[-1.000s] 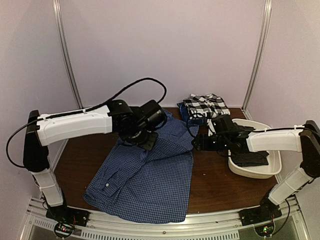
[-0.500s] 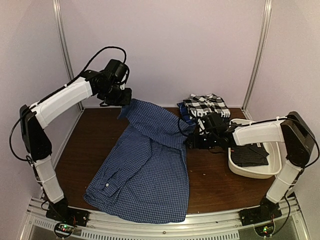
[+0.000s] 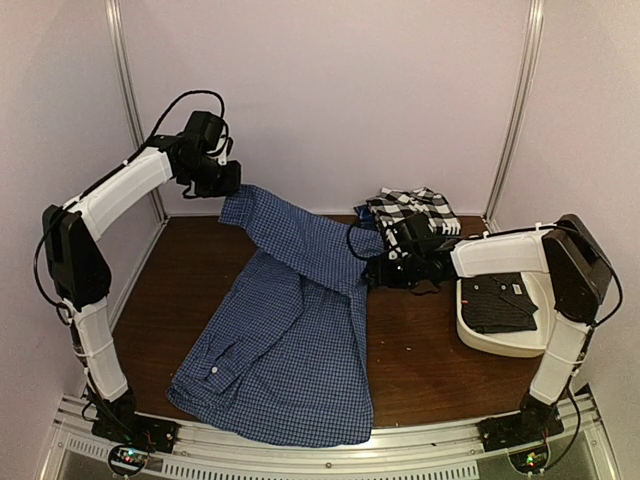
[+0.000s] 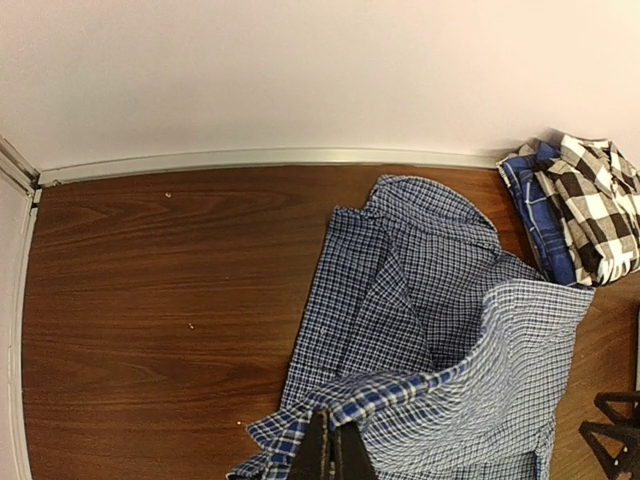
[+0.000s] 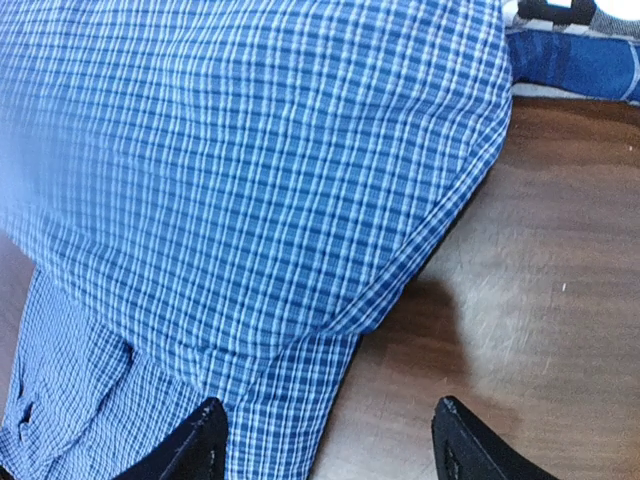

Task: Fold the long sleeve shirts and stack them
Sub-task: Move the right arm to the center of the board with the 1/3-folded shirt, then pick up the 1/3-folded shirt from the center of the board, then fold the 1/3-folded shirt at the center of the board.

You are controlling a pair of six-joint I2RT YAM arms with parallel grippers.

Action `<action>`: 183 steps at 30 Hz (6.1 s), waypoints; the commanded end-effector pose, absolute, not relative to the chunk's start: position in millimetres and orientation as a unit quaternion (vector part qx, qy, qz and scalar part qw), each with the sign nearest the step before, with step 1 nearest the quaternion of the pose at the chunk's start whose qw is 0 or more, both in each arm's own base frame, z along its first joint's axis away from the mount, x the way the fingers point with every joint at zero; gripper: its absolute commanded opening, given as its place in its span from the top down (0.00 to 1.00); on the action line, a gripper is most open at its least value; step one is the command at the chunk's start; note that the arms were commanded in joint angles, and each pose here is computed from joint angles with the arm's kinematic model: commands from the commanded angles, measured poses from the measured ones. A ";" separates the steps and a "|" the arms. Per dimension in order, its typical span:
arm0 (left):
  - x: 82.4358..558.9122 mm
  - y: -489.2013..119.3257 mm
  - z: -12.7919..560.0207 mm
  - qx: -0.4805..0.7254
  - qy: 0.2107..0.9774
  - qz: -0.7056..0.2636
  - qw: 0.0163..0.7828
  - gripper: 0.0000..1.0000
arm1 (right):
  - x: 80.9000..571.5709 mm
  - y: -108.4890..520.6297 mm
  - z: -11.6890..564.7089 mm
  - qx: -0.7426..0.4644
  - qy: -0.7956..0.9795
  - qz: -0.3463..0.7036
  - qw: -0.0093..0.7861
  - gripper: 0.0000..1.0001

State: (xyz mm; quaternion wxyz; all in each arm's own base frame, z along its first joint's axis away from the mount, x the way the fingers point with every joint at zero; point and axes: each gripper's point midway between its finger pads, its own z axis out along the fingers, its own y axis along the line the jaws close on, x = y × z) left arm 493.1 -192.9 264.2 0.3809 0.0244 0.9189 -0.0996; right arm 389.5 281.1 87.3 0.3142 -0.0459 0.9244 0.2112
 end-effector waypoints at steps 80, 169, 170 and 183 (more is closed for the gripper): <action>550.8 -206.2 294.4 0.044 0.827 -0.359 0.430 1.00 | 159.9 285.7 70.2 -0.099 0.956 0.218 0.170 0.47; 614.9 -132.8 337.4 0.026 0.794 -0.290 0.534 1.00 | 125.6 523.9 67.2 -0.291 0.882 0.369 0.037 1.00; 615.7 -132.6 335.2 0.026 0.795 -0.289 0.533 1.00 | 126.0 524.1 66.3 -0.291 0.882 0.369 0.037 1.00; 609.7 -136.7 305.5 0.023 0.812 -0.300 0.499 1.00 | 173.9 516.0 117.4 -0.283 0.866 0.399 0.107 0.50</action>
